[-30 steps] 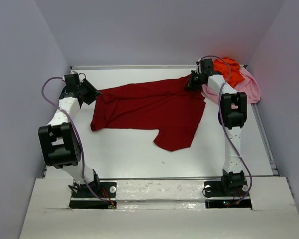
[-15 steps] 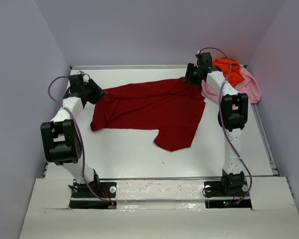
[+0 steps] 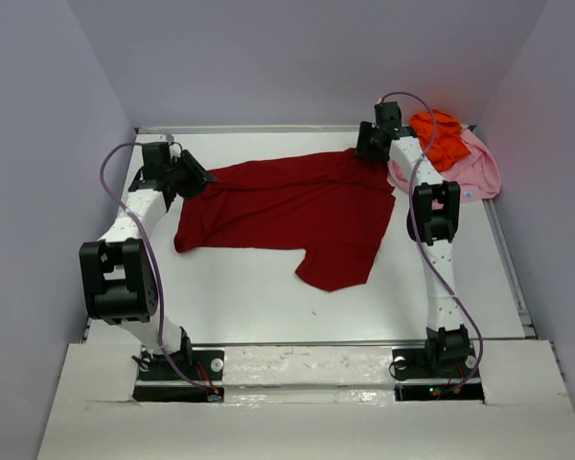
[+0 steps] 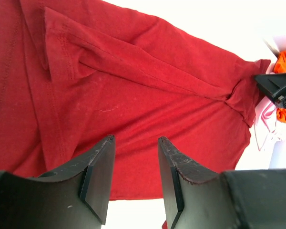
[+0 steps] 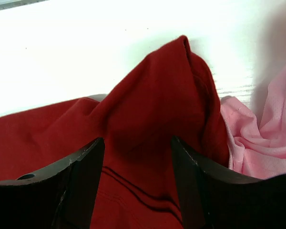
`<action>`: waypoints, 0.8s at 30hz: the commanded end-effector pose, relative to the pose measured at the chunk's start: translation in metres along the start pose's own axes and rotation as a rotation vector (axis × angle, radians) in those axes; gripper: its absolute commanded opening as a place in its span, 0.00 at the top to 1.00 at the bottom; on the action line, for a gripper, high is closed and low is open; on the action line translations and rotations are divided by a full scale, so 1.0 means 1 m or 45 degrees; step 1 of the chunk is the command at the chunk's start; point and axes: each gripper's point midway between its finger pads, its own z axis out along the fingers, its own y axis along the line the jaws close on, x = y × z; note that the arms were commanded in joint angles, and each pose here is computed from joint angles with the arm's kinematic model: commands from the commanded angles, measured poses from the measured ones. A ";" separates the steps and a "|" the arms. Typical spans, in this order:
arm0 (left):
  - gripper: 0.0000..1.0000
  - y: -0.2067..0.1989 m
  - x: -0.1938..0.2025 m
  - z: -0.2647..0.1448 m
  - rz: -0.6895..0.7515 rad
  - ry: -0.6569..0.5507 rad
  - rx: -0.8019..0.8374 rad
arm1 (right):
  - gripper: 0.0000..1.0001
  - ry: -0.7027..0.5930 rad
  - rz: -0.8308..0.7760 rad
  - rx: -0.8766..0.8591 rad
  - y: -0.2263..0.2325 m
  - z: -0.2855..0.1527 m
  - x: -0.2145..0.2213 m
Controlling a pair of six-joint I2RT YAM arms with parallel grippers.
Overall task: Fold and stack the t-shirts
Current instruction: Flatten out the 1/3-folded T-shirt at the center of the board.
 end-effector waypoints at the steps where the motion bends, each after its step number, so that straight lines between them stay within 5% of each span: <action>1: 0.50 -0.021 -0.013 -0.012 0.063 -0.054 0.076 | 0.37 -0.088 -0.003 -0.009 0.001 -0.011 -0.028; 5: 0.50 -0.023 -0.013 -0.013 0.065 -0.052 0.084 | 0.51 -0.035 0.002 -0.047 0.004 -0.007 -0.012; 7: 0.50 -0.021 -0.012 -0.012 0.062 -0.049 0.079 | 0.70 -0.011 0.000 -0.046 0.002 -0.004 -0.004; 14: 0.50 -0.021 -0.010 -0.010 0.065 -0.038 0.081 | 0.99 0.028 0.009 -0.072 0.004 -0.003 0.007; 24: 0.50 -0.022 -0.010 -0.010 0.067 -0.036 0.089 | 1.00 -0.011 0.013 -0.105 0.013 -0.043 -0.010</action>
